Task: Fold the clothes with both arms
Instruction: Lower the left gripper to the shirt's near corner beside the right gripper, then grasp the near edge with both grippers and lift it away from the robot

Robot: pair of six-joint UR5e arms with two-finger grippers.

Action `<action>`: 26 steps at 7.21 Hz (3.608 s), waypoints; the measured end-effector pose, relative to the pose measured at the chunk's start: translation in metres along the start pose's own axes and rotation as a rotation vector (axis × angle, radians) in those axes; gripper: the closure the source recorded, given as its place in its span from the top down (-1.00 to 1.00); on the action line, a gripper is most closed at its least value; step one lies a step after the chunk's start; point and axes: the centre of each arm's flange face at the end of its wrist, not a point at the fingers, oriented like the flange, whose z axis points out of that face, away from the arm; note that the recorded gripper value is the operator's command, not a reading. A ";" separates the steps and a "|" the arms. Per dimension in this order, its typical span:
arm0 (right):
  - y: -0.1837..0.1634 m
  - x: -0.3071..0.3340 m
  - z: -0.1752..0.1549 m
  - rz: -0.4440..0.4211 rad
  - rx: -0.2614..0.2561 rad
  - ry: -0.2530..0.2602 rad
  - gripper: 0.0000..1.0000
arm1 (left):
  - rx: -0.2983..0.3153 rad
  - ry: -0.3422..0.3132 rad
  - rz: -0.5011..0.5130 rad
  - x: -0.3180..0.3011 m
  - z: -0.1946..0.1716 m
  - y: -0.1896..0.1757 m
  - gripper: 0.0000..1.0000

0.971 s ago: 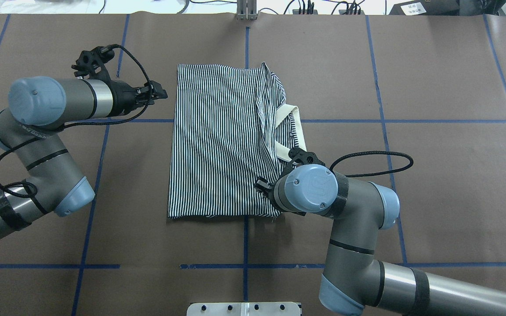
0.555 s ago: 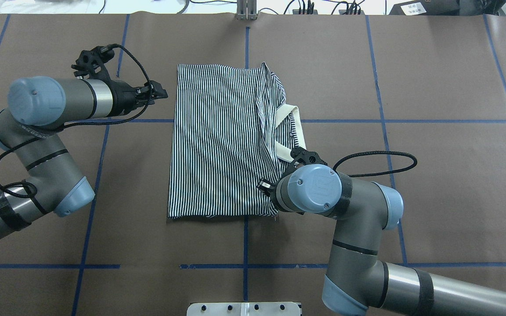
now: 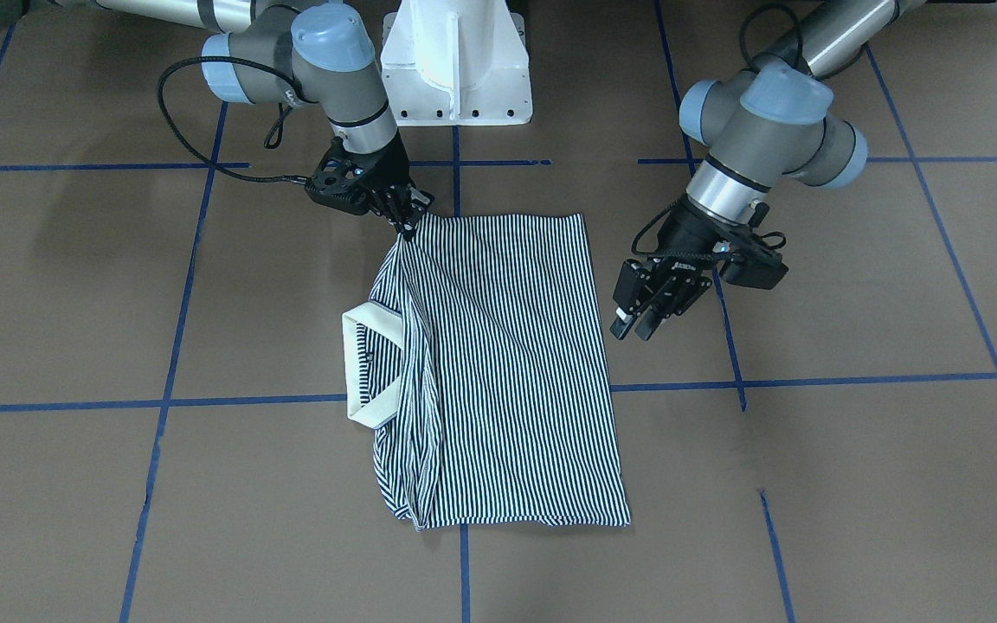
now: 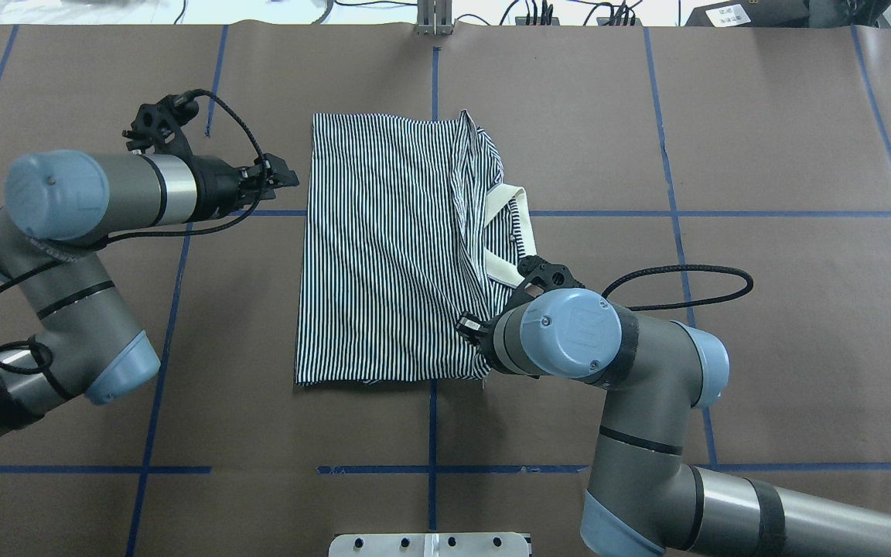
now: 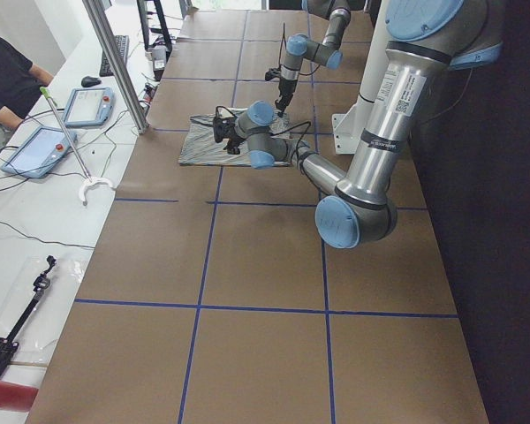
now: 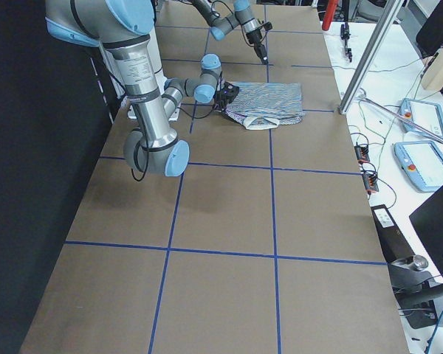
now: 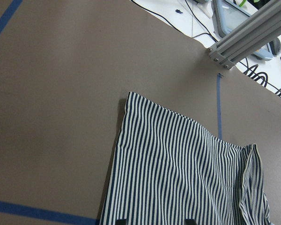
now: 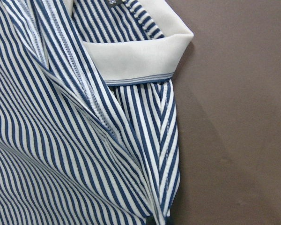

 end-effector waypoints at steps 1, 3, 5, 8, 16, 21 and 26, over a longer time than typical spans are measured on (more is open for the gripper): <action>0.000 0.001 -0.002 -0.001 -0.001 -0.002 -1.00 | -0.026 -0.019 -0.072 -0.001 -0.014 0.054 0.16; 0.001 0.001 -0.003 -0.001 -0.002 -0.006 -1.00 | -0.048 -0.126 -0.139 -0.008 -0.021 0.139 0.16; 0.001 0.000 -0.005 -0.002 -0.002 -0.009 -1.00 | -0.051 -0.208 -0.136 -0.017 -0.014 0.177 0.15; 0.001 0.000 -0.005 -0.003 -0.001 -0.012 -1.00 | -0.049 -0.278 -0.110 -0.022 -0.003 0.191 0.13; 0.001 -0.001 -0.006 -0.004 -0.001 -0.015 -1.00 | -0.055 -0.328 -0.092 -0.039 0.008 0.203 -0.21; 0.001 -0.001 -0.008 -0.003 0.001 -0.020 -1.00 | -0.061 -0.315 -0.103 -0.029 0.007 0.206 -1.00; -0.005 0.050 -0.113 0.069 -0.029 -0.138 -1.00 | -0.156 -0.188 -0.191 0.083 -0.137 0.186 -1.00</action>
